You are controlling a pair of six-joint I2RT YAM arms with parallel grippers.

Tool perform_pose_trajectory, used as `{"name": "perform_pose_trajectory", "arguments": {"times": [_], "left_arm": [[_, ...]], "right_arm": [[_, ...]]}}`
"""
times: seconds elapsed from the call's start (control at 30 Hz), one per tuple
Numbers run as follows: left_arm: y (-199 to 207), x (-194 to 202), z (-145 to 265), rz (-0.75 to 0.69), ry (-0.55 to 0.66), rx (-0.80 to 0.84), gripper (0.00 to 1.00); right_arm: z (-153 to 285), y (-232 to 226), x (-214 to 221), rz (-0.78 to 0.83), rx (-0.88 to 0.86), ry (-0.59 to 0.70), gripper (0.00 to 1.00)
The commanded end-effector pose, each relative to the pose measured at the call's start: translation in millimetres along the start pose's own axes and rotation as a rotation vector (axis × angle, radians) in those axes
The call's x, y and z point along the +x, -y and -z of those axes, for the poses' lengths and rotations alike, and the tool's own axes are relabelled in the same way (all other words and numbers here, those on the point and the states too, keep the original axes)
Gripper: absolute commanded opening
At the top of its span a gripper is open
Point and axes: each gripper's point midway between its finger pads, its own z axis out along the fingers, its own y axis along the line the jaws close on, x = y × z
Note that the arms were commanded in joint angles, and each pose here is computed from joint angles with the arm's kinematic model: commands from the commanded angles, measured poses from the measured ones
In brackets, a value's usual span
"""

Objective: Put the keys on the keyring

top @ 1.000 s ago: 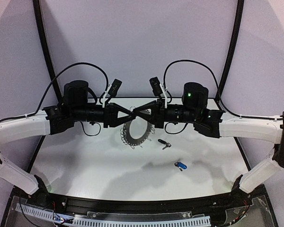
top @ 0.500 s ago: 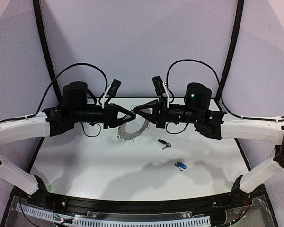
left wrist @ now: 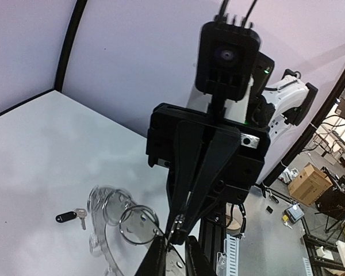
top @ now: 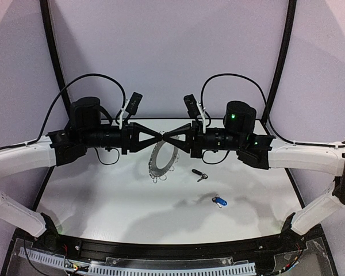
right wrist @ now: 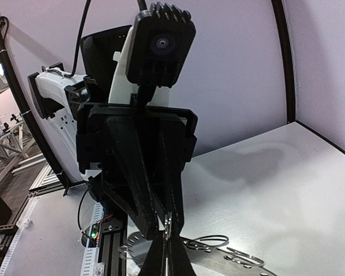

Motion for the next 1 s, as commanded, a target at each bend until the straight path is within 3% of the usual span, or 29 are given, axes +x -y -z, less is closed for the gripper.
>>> {"name": "perform_pose_trajectory", "arguments": {"times": [0.0, 0.1, 0.17, 0.33, 0.53, 0.6, 0.63, 0.7, 0.73, 0.83, 0.97], "left_arm": [[2, 5, -7, -0.008, -0.039, 0.029, 0.09], [1, 7, -9, -0.009, -0.047, 0.03, 0.1], [3, 6, -9, -0.023, -0.042, 0.045, 0.01], [1, 10, -6, -0.048, -0.045, 0.028, 0.01], [3, 17, 3, -0.111, -0.108, 0.002, 0.01], [-3, 20, 6, -0.136, -0.149, -0.044, 0.01], [-6, 20, 8, -0.149, -0.167, -0.071, 0.01], [-9, 21, 9, -0.161, -0.185, -0.093, 0.01], [-7, 25, 11, -0.186, -0.221, -0.084, 0.01], [1, 35, 14, -0.22, -0.287, -0.029, 0.01], [19, 52, 16, -0.237, -0.37, 0.103, 0.01]], "right_arm": [[5, -16, -25, 0.063, -0.039, 0.068, 0.0], [5, -18, -26, 0.066, -0.047, 0.067, 0.0], [4, -19, -25, 0.065, -0.057, 0.065, 0.0], [9, -14, -25, 0.066, -0.01, 0.069, 0.02], [16, -11, -16, 0.053, 0.031, 0.023, 0.37], [21, -15, -11, 0.056, 0.023, 0.0, 0.55], [26, -17, -8, 0.057, 0.026, -0.009, 0.72], [34, -19, -7, 0.067, 0.044, -0.014, 0.93], [47, -6, -8, 0.055, 0.157, -0.002, 0.98], [76, 20, -7, 0.047, 0.38, 0.004, 0.98], [97, 37, 7, 0.039, 0.523, -0.078, 0.98]]}}
